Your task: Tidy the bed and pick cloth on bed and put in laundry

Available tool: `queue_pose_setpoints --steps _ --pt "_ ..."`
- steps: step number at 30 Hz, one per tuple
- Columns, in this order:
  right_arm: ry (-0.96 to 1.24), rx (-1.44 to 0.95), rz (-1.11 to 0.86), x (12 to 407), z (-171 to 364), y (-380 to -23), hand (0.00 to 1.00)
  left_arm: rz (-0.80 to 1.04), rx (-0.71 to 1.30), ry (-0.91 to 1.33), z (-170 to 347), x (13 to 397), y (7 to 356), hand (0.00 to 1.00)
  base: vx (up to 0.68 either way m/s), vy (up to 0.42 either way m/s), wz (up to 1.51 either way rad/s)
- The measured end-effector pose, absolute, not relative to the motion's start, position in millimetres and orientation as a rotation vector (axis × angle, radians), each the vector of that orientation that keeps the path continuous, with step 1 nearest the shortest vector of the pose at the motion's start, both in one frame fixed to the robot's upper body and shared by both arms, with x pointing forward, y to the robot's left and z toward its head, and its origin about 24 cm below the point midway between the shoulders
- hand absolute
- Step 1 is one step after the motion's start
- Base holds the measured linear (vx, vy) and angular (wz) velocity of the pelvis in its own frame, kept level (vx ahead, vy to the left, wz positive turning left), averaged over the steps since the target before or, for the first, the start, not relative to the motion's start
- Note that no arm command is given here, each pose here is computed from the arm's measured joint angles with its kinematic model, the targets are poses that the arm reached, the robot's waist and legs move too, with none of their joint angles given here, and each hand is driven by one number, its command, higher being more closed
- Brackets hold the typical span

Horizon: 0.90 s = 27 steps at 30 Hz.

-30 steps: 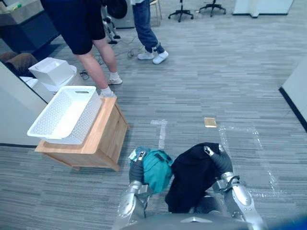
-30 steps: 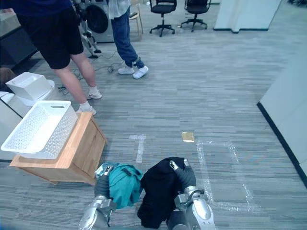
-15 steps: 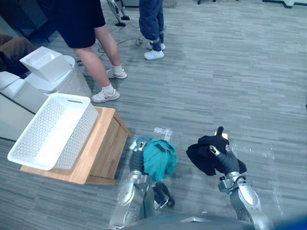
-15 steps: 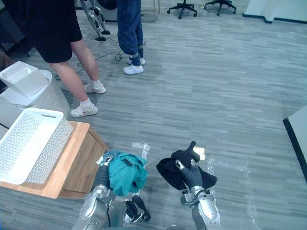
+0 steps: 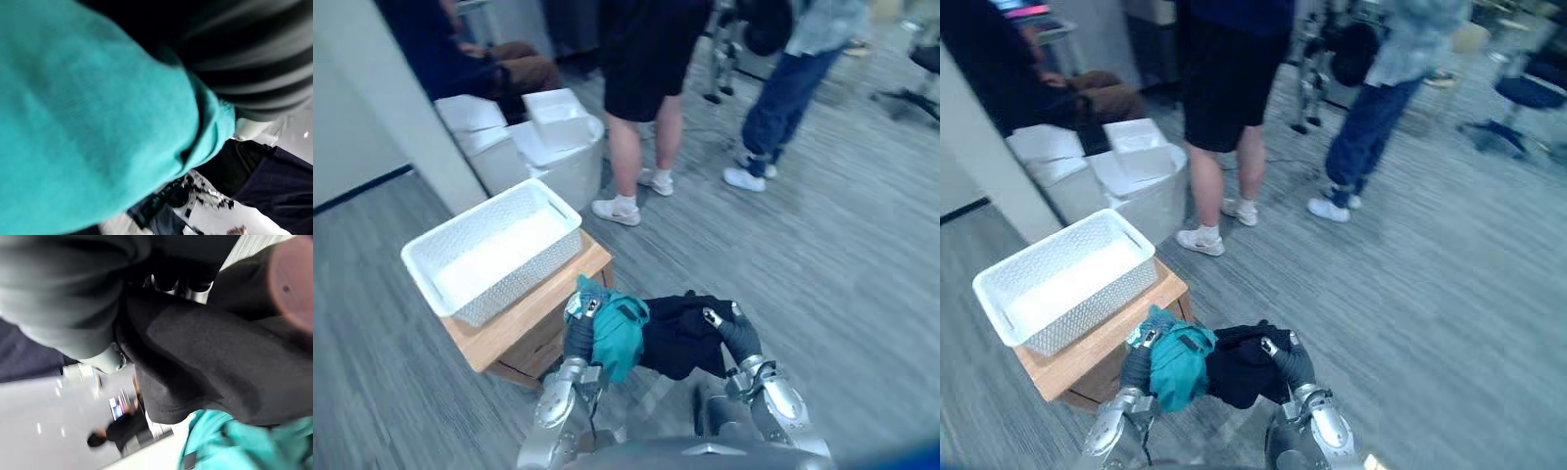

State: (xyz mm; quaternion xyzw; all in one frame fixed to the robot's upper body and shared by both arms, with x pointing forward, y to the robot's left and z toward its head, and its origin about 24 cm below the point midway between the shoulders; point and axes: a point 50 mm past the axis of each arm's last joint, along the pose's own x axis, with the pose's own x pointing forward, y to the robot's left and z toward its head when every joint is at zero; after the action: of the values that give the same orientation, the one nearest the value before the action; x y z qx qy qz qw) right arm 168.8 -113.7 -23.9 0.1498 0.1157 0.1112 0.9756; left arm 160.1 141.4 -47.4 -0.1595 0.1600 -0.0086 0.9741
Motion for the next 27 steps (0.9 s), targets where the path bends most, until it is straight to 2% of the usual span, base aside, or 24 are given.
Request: queue_pose_setpoints --steps 5,10,22,27 --pt "0.194 0.267 0.243 179.7 -16.4 -114.9 1.0 -0.044 -0.415 0.357 -52.0 146.0 113.8 1.0 0.26 -0.196 0.97" --pt "0.146 0.272 0.218 182.8 -3.7 -116.1 1.0 -0.092 -0.439 0.325 -48.0 151.7 112.8 1.0 0.18 -0.049 0.98" --pt "0.167 0.248 0.202 189.4 -7.0 -113.9 1.0 -0.094 -0.428 0.283 -42.0 162.6 122.1 1.0 0.11 0.102 0.03" --pt "0.17 0.223 0.116 189.1 -13.1 -122.1 1.0 -0.146 -0.428 0.286 -39.2 163.8 119.1 1.0 0.01 0.044 0.0"
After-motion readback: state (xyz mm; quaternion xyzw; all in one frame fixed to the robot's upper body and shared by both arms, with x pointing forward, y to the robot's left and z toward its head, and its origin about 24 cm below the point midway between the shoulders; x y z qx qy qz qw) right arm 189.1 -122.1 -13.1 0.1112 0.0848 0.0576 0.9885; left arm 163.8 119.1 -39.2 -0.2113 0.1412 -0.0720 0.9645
